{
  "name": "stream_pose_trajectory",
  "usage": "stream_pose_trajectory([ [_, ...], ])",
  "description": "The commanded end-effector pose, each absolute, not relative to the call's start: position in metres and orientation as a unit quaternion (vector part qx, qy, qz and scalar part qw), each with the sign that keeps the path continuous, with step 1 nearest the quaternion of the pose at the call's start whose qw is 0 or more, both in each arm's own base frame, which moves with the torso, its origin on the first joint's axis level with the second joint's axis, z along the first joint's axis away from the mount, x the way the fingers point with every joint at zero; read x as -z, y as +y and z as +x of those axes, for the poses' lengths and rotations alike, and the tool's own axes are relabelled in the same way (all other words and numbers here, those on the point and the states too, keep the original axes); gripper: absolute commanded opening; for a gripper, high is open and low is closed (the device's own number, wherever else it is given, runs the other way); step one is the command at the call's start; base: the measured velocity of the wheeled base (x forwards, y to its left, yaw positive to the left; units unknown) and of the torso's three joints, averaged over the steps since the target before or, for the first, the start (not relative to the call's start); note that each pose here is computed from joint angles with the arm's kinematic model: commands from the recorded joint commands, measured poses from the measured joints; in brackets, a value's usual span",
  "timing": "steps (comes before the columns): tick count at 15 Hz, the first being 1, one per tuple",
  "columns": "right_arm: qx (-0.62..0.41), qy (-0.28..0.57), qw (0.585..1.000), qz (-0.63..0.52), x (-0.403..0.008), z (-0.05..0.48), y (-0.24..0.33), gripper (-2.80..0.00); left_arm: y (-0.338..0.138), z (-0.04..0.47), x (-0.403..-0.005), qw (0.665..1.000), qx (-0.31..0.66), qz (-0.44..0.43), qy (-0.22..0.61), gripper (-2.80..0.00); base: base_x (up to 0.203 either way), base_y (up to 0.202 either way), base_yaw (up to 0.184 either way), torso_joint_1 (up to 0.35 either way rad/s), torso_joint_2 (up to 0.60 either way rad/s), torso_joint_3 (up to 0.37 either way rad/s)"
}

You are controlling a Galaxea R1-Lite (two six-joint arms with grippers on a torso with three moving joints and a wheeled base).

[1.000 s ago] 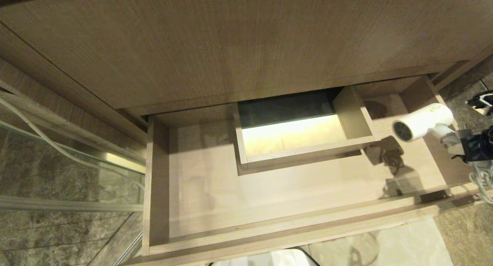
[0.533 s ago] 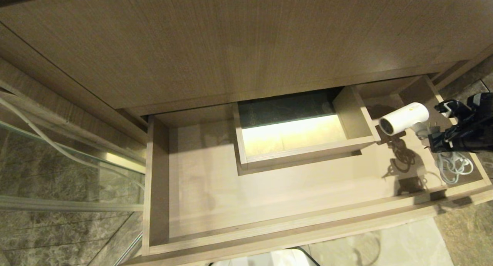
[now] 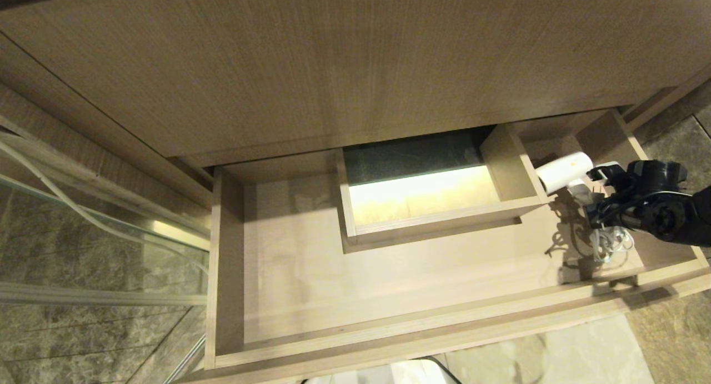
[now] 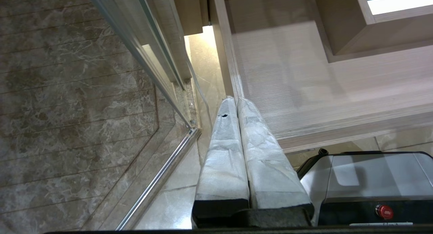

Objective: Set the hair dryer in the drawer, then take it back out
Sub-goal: Put it into the drawer, then close the drawer

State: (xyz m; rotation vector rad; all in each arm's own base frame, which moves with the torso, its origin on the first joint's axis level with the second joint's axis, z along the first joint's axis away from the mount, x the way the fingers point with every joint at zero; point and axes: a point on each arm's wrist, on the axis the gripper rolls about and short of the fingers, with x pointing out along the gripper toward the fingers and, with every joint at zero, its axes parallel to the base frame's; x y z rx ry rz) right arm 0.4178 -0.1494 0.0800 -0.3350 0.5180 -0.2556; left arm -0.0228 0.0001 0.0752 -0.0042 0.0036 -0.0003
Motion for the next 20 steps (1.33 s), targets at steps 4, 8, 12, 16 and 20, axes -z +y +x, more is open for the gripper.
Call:
stream_pose_trajectory([
  [4, 0.141, 0.21, 0.951, -0.177, -0.127, 0.4, -0.146, 0.0, 0.0, -0.023, -0.075, 1.0, 0.001, -0.002, 0.002, -2.8, 0.0, 0.0, 0.0, 0.0, 0.0, 0.0],
  [8, 0.163, 0.158, 0.956, -0.186, -0.196, 0.344, -0.133, 0.0, 0.0, -0.023, -0.075, 1.0, 0.0, -0.002, 0.002, -2.8, 0.0, 0.0, 0.0, 0.0, 0.0, 0.0],
  [12, 0.164, 0.134, 0.959, -0.188, -0.241, 0.263, -0.104, -2.8, 0.0, -0.023, -0.075, 1.0, 0.0, -0.002, 0.002, -2.8, 0.0, 0.0, 0.0, 0.0, 0.0, 0.0],
  [16, 0.145, 0.186, 0.956, -0.174, -0.262, 0.181, -0.071, -2.8, 0.0, -0.023, -0.075, 1.0, 0.001, -0.002, 0.002, -2.8, 0.0, 0.0, 0.0, 0.0, 0.0, 0.0],
  [20, 0.12, 0.339, 0.922, -0.142, -0.202, 0.126, -0.051, -2.8, 0.0, -0.023, -0.075, 1.0, 0.0, -0.002, 0.002, -2.8, 0.0, 0.0, 0.0, 0.0, 0.0, 0.0],
])
